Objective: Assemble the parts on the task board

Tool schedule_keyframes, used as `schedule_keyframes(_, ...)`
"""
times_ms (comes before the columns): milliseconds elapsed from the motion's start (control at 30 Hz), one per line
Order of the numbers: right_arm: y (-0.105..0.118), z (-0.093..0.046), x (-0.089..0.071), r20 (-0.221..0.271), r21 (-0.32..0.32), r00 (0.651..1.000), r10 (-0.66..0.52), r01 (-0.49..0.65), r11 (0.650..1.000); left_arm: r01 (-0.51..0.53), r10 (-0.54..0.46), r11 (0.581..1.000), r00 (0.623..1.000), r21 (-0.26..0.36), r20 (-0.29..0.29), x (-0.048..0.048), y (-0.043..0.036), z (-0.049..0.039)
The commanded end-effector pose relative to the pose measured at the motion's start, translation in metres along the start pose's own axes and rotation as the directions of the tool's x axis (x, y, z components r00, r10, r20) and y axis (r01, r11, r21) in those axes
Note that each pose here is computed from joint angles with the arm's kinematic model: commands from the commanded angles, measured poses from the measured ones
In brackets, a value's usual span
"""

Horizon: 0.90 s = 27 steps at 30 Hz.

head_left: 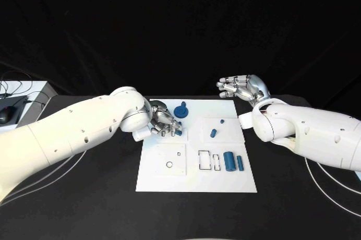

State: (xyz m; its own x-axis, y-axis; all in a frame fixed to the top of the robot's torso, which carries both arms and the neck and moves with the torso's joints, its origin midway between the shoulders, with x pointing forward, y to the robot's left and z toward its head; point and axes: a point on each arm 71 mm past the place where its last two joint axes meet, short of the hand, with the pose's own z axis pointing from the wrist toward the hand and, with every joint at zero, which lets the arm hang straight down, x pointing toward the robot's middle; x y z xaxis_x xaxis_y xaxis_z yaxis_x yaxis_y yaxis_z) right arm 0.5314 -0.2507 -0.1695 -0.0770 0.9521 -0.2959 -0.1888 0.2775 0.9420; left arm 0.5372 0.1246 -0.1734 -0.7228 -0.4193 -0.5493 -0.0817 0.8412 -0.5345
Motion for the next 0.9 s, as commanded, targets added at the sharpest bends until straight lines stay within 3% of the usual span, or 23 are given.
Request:
schedule_keyframes(33,0.000,-0.001,0.001,-0.013,-0.009,1.000,0.003,-0.003,1.000,-0.037,0.037,0.999,0.996,-0.009,0.078,-0.0040,-0.0003,-0.0028)
schedule_keyframes(433,-0.002,-0.002,0.001,-0.013,-0.007,1.000,0.003,-0.003,1.000,-0.061,0.066,0.997,0.985,-0.035,0.162,-0.0070,0.0062,-0.0051)
schedule_keyframes(900,-0.002,-0.003,0.001,-0.014,-0.007,1.000,0.003,-0.003,1.000,-0.063,0.071,0.996,0.984,-0.058,0.164,0.0017,0.0119,0.0033)
